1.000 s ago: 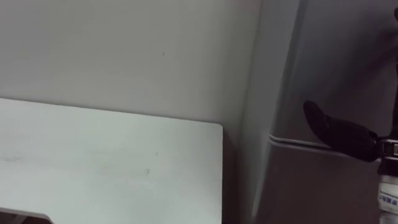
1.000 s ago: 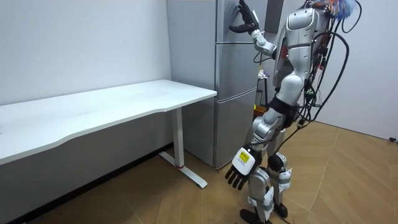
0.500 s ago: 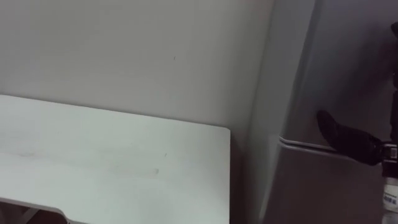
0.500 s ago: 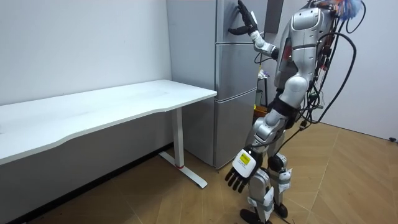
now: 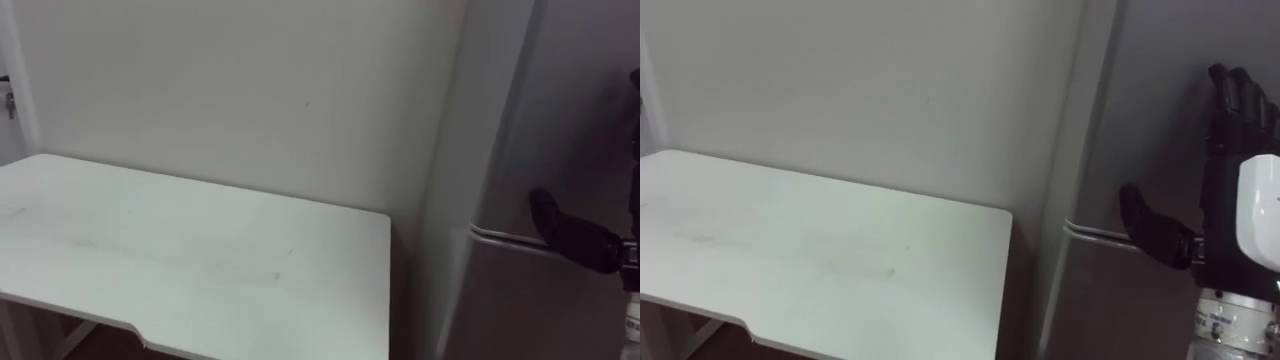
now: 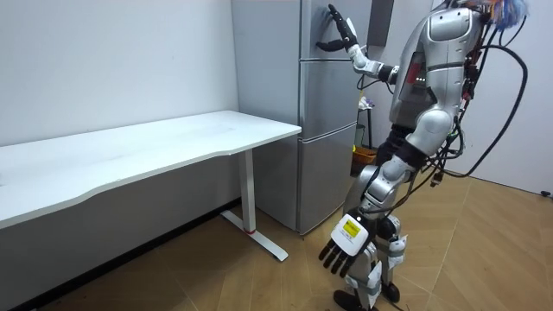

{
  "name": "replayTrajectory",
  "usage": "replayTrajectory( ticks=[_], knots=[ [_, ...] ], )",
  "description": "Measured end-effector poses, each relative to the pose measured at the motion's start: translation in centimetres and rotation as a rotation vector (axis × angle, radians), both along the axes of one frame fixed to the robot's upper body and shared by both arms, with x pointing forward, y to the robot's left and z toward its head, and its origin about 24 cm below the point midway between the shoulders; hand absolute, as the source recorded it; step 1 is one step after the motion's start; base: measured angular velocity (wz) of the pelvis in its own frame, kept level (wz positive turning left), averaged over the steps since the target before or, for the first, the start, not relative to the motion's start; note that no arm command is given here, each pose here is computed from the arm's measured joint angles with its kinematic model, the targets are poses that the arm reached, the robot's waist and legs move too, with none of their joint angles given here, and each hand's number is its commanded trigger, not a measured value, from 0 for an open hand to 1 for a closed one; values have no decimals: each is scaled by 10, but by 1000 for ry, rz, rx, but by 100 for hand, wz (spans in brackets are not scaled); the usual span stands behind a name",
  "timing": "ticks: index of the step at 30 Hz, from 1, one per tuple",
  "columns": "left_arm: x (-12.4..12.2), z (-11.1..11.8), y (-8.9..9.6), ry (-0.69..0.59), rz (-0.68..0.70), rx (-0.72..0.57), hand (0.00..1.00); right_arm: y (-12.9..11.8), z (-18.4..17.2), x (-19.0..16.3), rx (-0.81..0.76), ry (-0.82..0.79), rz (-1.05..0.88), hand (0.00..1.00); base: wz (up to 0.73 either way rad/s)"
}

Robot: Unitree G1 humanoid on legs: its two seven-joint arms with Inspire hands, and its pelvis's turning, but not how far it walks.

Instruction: Put the bottle in the upper fridge

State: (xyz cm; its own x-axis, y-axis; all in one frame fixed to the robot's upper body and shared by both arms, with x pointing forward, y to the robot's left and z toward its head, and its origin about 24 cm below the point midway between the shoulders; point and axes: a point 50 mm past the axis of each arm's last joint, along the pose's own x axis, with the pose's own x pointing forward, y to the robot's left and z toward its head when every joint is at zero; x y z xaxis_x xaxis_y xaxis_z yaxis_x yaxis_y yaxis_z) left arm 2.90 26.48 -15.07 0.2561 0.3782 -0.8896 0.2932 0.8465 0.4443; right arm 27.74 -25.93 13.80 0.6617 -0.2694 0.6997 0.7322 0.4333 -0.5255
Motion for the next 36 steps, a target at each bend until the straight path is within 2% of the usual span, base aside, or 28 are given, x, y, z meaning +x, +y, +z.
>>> replayTrajectory(
  ticks=[13, 16, 19, 21, 23, 28, 36],
  knots=[
    [6, 5, 7, -77, 44, 8, 0, -14, 7, -3, 57, -31, -26, 0, 4],
    [7, 6, 8, -88, 44, 30, 0, -28, 18, -8, 119, -101, -38, 0, 4],
    [5, 7, 11, -106, 48, 58, 0, -60, 31, -19, 218, -167, -137, 0, 15],
    [-3, 8, 16, -96, 81, 70, 0, -89, 31, -32, 364, -229, -259, 0, 0],
    [-11, 9, 19, -86, 107, 79, 0, -105, 27, -44, 445, -258, -340, 0, -10],
    [-19, 10, 21, -69, 124, 83, 0, -118, 21, -57, 539, -293, -415, 0, -21],
    [-10, 12, 26, -110, 157, 119, 0, -131, 12, -77, 617, -330, -514, 0, -10]
  ],
)
